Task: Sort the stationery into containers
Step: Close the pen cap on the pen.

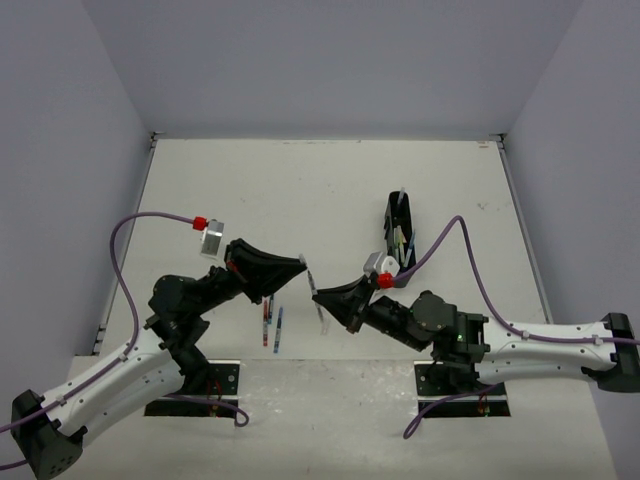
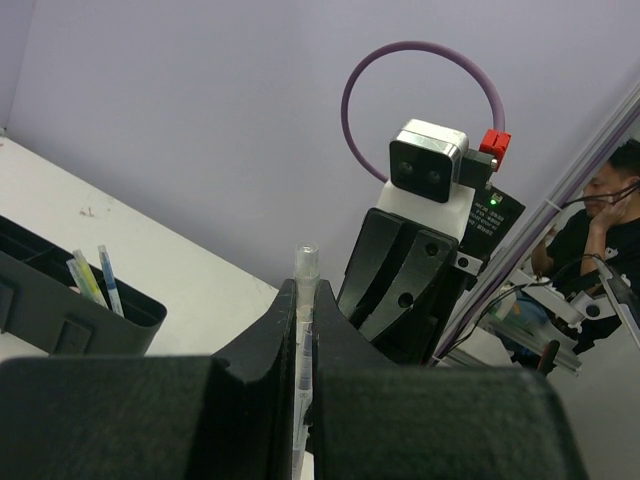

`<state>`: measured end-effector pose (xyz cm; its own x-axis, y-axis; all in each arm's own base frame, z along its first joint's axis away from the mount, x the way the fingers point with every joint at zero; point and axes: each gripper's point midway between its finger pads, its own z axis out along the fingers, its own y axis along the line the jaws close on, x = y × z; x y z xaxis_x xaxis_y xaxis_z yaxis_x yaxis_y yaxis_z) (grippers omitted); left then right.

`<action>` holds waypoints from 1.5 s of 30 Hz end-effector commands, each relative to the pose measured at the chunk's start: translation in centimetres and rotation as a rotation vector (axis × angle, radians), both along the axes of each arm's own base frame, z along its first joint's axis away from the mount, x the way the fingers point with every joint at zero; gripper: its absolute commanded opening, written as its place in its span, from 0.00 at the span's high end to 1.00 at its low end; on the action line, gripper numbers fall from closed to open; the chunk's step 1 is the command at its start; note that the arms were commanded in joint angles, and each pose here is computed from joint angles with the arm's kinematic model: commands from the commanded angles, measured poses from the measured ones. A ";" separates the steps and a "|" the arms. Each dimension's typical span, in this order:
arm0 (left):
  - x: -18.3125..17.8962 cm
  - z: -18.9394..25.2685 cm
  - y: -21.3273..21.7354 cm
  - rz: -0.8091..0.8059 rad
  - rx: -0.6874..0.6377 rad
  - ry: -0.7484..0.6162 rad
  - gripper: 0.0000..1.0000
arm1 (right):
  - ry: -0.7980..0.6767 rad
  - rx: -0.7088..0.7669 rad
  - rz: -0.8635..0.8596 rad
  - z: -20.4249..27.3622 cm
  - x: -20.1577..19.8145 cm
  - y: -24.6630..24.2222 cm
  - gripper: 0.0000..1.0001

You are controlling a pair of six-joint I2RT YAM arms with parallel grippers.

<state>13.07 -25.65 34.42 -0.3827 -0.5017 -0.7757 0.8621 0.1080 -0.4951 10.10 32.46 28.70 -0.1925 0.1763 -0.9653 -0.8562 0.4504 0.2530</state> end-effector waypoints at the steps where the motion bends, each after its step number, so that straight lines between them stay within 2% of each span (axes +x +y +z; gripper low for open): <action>1: -0.2 0.1 0.2 0.000 -0.009 -0.007 1.00 | -0.025 0.090 -0.008 3.6 0.2 0.0 1.00; 21: 0.2 0.5 0.5 0.031 -0.015 0.000 1.00 | 0.003 0.066 0.045 2.9 -0.6 1.2 1.00; 45: 0.7 0.7 0.9 0.070 -0.017 0.001 1.00 | 0.031 0.033 -0.007 1.8 0.1 0.4 1.00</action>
